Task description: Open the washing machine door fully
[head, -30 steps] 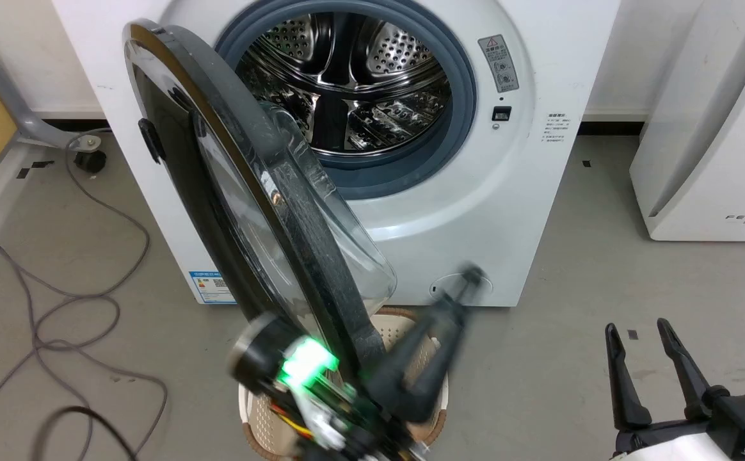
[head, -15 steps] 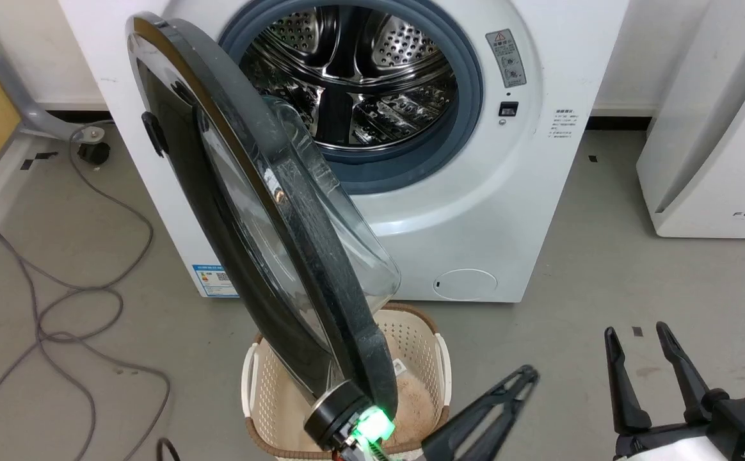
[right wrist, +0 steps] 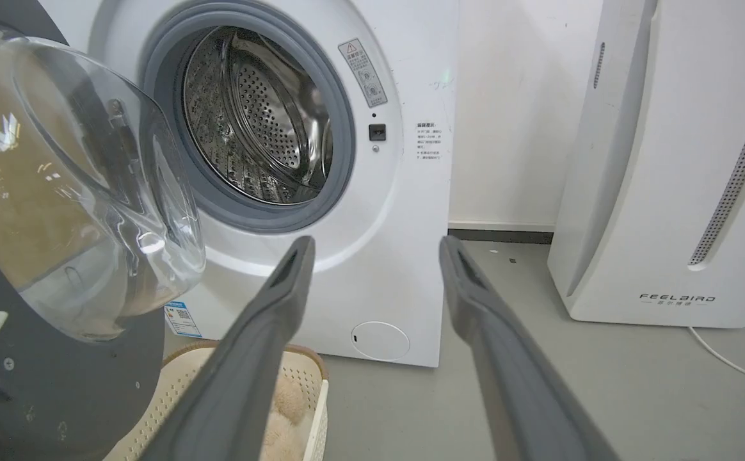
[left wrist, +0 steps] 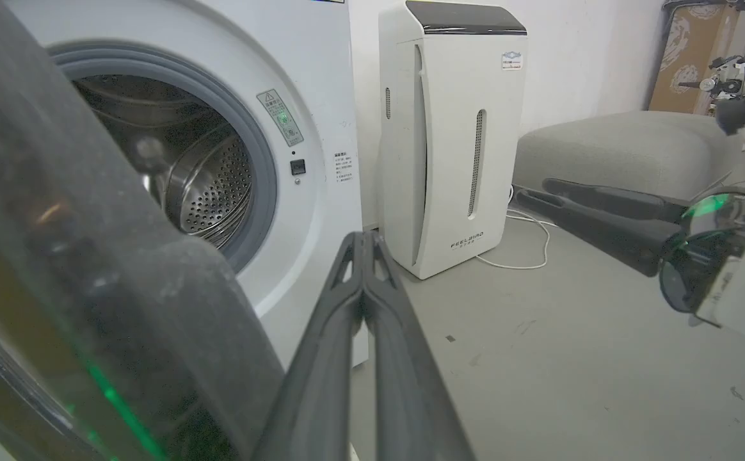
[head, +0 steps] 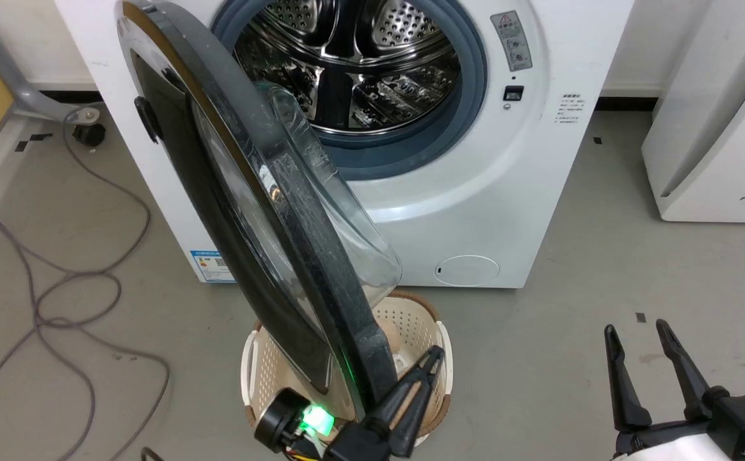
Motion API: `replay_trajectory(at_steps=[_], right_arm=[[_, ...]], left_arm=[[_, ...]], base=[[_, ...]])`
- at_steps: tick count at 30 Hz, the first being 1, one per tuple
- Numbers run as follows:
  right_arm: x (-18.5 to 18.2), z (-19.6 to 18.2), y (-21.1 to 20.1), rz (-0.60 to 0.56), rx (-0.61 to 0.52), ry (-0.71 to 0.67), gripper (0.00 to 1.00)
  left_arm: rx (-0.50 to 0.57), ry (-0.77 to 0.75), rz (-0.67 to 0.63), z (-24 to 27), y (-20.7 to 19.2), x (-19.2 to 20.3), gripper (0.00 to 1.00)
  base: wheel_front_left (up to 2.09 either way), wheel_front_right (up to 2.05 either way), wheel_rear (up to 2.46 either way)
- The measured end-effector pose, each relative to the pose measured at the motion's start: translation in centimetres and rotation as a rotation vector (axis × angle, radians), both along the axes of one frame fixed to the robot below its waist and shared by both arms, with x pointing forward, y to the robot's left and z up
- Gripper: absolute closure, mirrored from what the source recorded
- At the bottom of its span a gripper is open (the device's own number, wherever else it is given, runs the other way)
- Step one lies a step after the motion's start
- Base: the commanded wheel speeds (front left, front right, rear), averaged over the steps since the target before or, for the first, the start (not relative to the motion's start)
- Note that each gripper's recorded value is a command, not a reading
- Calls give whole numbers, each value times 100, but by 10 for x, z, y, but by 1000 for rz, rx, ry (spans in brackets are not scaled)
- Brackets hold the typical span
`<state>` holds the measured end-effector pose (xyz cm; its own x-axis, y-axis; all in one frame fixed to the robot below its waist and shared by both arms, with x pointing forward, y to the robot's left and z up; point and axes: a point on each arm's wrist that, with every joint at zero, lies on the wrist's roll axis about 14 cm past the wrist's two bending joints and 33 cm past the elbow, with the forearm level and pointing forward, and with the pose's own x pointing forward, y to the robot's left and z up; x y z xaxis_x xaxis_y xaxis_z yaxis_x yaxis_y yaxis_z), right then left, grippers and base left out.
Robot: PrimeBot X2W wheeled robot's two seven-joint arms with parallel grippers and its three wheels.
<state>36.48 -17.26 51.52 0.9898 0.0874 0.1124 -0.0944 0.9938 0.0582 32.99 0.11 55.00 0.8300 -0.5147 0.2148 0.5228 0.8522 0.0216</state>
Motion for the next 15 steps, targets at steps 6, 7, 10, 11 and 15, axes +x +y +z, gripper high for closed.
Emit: replay_trajectory(at_steps=[6, 7, 10, 11, 15], right_arm=[[7, -3, 6, 20, 3, 7, 0], [8, -3, 8, 25, 4, 8, 0], [11, -4, 16, 47, 9, 12, 0], [12, -4, 18, 56, 12, 11, 0], [16, -3, 31, 92, 16, 7, 0]], left_arm=[[-1, 15, 37, -4, 11, 4, 100], [-1, 16, 38, -4, 11, 3, 100], [1, 16, 53, -4, 17, 2, 100], [2, 14, 60, -4, 19, 1, 100], [10, -2, 83, 0, 28, -3, 100]], base=[[0, 0, 0], [0, 0, 0], [0, 0, 0], [0, 0, 0], [0, 0, 0]])
